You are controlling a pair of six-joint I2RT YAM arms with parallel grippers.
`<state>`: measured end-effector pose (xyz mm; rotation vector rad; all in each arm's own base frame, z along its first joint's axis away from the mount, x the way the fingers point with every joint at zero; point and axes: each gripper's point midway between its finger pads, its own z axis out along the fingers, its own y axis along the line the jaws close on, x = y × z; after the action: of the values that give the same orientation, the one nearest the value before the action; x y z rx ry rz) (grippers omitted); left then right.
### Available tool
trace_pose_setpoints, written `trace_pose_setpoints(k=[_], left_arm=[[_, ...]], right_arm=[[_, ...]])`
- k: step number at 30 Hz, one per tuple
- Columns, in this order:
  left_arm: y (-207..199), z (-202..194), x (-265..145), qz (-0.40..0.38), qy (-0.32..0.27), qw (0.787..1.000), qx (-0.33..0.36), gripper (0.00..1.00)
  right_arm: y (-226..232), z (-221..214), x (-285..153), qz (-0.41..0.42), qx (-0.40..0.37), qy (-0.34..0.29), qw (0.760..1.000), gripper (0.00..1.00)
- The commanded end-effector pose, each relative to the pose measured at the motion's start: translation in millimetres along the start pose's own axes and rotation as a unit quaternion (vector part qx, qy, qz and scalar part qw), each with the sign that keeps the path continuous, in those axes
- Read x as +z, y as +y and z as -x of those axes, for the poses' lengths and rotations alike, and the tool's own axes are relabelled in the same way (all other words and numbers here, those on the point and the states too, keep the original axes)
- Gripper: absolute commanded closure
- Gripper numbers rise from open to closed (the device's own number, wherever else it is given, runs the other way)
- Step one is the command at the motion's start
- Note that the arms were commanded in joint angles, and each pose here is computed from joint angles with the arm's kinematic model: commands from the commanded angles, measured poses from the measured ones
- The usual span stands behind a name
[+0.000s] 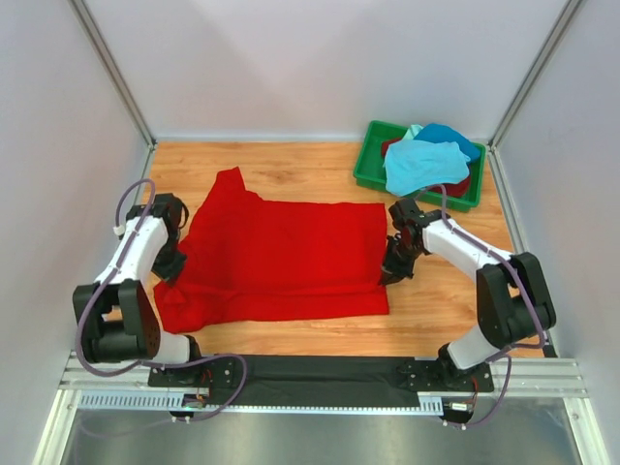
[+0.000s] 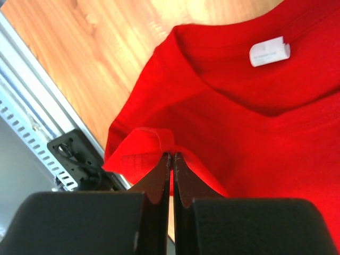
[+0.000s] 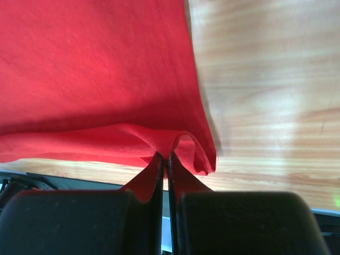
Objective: Fold and stack the t-shirts
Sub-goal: Fold the tshirt
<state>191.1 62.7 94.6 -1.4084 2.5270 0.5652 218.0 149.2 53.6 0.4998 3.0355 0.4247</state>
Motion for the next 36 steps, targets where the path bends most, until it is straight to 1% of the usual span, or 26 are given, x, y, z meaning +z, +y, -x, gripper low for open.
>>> trace_pose_setpoints(k=[1,8,16,19,23,36], left_arm=[[-12,20,-1,-0.004,-0.025,1.0,0.01,1.0],[-28,29,1,-0.005,-0.02,1.0,0.02,1.0],[-51,39,3,-0.031,-0.018,0.999,0.036,1.0],[-66,43,2,-0.046,-0.006,0.997,0.057,1.0],[-78,41,9,-0.042,0.02,0.996,0.079,1.0],[-96,42,18,-0.069,0.018,0.99,0.123,1.0]], right_arm=[[13,19,-1,0.02,-0.014,-0.012,1.0,1.0],[19,31,7,0.022,-0.013,-0.002,1.0,1.0],[12,35,13,0.012,0.001,0.006,1.0,1.0],[11,37,16,0.01,0.005,0.008,1.0,1.0],[10,39,19,0.006,0.009,0.013,1.0,1.0],[9,43,22,-0.001,0.015,0.013,1.0,1.0]])
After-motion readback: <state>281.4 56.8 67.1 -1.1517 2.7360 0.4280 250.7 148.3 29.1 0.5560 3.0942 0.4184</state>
